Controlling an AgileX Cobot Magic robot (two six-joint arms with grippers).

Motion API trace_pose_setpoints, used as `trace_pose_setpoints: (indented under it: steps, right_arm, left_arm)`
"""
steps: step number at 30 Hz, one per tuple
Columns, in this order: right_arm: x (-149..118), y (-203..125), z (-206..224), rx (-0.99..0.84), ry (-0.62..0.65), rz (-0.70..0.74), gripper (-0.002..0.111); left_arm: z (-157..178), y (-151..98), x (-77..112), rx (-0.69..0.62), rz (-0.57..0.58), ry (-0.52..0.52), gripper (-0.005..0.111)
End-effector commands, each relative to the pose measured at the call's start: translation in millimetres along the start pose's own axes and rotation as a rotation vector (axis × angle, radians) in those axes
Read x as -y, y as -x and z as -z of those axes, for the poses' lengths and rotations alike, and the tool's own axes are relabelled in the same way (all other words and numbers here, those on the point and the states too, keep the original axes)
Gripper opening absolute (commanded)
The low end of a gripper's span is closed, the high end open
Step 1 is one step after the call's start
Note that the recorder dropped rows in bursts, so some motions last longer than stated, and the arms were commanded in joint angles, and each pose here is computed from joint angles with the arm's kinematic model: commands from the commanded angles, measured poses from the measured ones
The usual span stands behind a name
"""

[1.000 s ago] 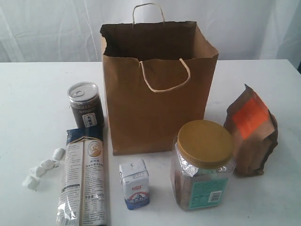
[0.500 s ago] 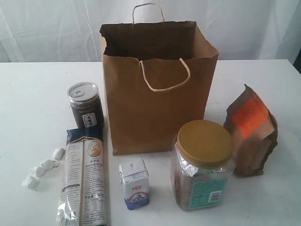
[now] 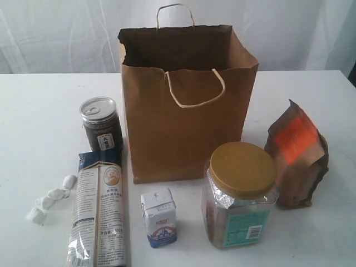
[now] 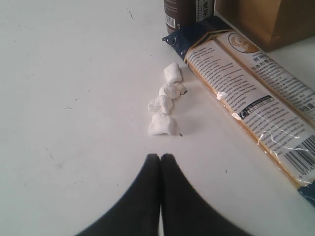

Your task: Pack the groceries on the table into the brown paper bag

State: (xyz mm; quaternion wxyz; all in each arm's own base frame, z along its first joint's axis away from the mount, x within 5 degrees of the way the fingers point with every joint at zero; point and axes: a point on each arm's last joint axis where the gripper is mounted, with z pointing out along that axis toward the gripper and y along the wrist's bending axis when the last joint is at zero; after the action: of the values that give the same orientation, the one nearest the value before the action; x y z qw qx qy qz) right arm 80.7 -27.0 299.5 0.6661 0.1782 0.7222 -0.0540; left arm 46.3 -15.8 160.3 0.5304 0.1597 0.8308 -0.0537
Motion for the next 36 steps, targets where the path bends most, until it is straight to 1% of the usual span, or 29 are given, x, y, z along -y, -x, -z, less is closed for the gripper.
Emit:
trace_pose_setpoints:
  steps: [1,3,5,6,8,10,13,16,17,18,19,20,22,23,25,28,30,31,33,34,35,36]
  right_arm:
    - [-1,6,45,0.217,0.041,0.009,0.000]
    - [0,1,54,0.216,0.039,0.008,0.000]
    - [2,-10,56,0.148,0.026,0.008,0.000]
    - [4,-18,55,0.091,0.015,0.010,0.000]
    - [6,-30,50,0.035,-0.001,0.024,0.000]
    - [8,-44,44,-0.035,-0.012,0.018,0.000]
    - [9,-51,42,-0.055,-0.013,0.014,0.000]
    - [9,-48,42,-0.028,-0.008,0.007,0.000]
    - [8,-48,42,-0.023,-0.004,-0.007,0.000]
    - [8,-47,42,-0.017,0.002,-0.028,0.000]
    - [7,-46,42,-0.005,0.009,-0.058,0.000]
    - [6,-45,42,0.005,0.022,-0.103,0.000]
    - [4,-43,42,0.021,0.050,-0.202,0.000]
    - [3,-42,42,0.028,0.065,-0.249,0.000]
    - [0,-41,42,0.035,0.095,-0.323,0.000]
    - [-5,-40,43,0.025,0.151,-0.450,0.000]
    - [-11,-39,44,0.010,0.221,-0.569,0.000]
    - [-14,-38,45,0.004,0.264,-0.601,0.000]
    - [-22,-36,48,-0.003,0.358,-0.607,0.000]
    - [-27,-35,50,-0.005,0.419,-0.583,0.000]
    - [-32,-34,52,-0.002,0.483,-0.534,0.000]
    - [-37,-34,54,0.012,0.533,-0.448,0.000]
  left_arm:
    - [0,-3,0.7,-0.026,-0.031,-0.010,0.000]
    - [0,-3,0.6,-0.026,-0.060,-0.010,0.000]
    - [0,-3,0.2,-0.025,-0.113,-0.006,0.000]
    - [0,-3,-0.3,-0.025,-0.155,-0.001,0.000]
    - [0,-3,-1.3,-0.023,-0.231,0.009,0.000]
    - [0,-2,-1.6,-0.012,-0.285,0.013,0.000]
    - [0,1,-2.1,0.022,-0.291,0.024,0.000]
    - [1,11,-3.6,0.128,-0.284,0.056,0.000]
    - [1,15,-3.3,0.177,-0.235,0.056,0.000]
    - [2,20,-2.7,0.227,-0.132,0.043,0.000]
    - [3,23,-1.8,0.264,-0.006,0.019,0.000]
    - [4,27,-0.9,0.310,0.204,-0.024,0.000]
    - [5,30,-0.3,0.344,0.436,-0.076,0.000]
    - [6,32,-0.9,0.366,0.521,-0.090,0.000]
    - [7,34,-1.6,0.385,0.588,-0.101,0.000]
    - [6,33,-1.1,0.376,0.591,-0.105,0.000]
    - [6,32,0.1,0.355,0.590,-0.112,0.000]
    - [5,31,0.7,0.344,0.584,-0.115,0.000]
    - [5,30,1.4,0.329,0.568,-0.116,0.000]
    - [5,28,2.2,0.314,0.555,-0.119,0.000]
    - [4,27,3.1,0.297,0.545,-0.122,0.000]
    - [4,26,4.2,0.276,0.543,-0.129,0.000]
